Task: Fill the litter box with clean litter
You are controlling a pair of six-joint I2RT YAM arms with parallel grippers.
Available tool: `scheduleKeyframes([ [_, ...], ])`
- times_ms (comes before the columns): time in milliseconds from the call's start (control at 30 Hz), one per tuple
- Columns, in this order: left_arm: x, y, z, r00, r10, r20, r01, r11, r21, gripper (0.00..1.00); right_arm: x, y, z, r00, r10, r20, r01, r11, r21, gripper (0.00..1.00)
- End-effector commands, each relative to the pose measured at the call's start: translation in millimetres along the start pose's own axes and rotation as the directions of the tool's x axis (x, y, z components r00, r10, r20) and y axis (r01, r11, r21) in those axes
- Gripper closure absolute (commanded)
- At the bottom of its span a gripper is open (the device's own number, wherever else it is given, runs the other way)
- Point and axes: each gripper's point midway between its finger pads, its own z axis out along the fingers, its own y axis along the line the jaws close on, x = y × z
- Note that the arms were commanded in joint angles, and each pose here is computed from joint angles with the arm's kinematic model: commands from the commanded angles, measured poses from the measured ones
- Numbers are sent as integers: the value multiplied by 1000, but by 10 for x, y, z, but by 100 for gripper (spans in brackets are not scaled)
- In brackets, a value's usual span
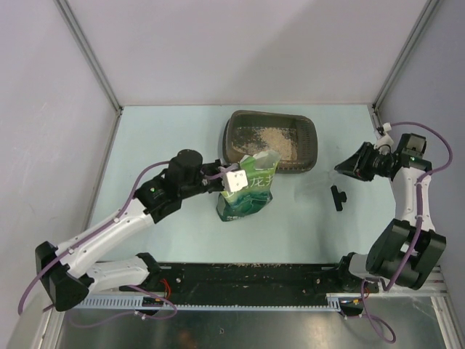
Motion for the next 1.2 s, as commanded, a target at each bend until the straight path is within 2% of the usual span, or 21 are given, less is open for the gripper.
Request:
scheduleKeyframes([
  [0, -77, 320, -58, 991, 123, -50, -126, 990, -69, 100, -114, 163, -1, 999, -38, 25, 40, 997, -65, 100],
  [67, -123, 397, -52, 991, 121, -52, -125, 988, -87, 100, 4, 233, 15, 1000, 0, -23, -2, 996, -86, 100],
  [133, -155, 389, -57, 994, 109, -34, -111, 991, -81, 100, 150, 337, 106, 996, -24, -90, 12, 991, -132, 100],
  [233, -286, 398, -155, 999, 26, 20, -24, 995, -96, 100, 198, 318, 214, 990, -65, -124, 44, 985, -165, 98],
  [300, -336, 404, -241, 999, -24, 49, 29, 994, -107, 100, 114, 154, 301, 992, -64, -113, 50, 991, -123, 98],
  [333, -362, 404, -262, 998, -35, 61, 42, 993, -108, 100, -14, -8, 347, 996, -6, -84, -2, 995, -96, 98],
  [467, -325, 289, -217, 997, -33, 72, 38, 997, -69, 100, -165, -351, 482, 997, 41, -64, -45, 996, -76, 97],
  [667, -270, 203, -106, 993, -98, 61, 100, 994, -34, 100, 13, -601, 754, 975, 138, -172, -156, 983, -100, 95],
  [800, -233, 230, -84, 992, -121, 41, 123, 991, -52, 100, -58, -731, 873, 967, 193, -167, -211, 972, -103, 94],
  [967, -217, 234, -133, 994, -107, 35, 108, 992, -58, 100, -324, -1043, 885, 971, 214, -106, -219, 975, -45, 66],
  [1000, -232, 239, -150, 994, -103, 38, 105, 993, -58, 100, -328, -1113, 887, 972, 209, -111, -213, 977, -23, 56],
  [1067, -233, 231, -165, 994, -98, 39, 100, 993, -56, 100, -474, -1236, 854, 983, 158, -88, -154, 987, 49, 46],
  [1100, -235, 228, -169, 994, -98, 40, 100, 993, -55, 100, -480, -1273, 836, 985, 146, -96, -139, 987, 81, 37],
  [1167, -233, 212, -170, 994, -97, 43, 99, 994, -48, 100, -569, -1362, 779, 991, 103, -83, -90, 985, 145, 31],
])
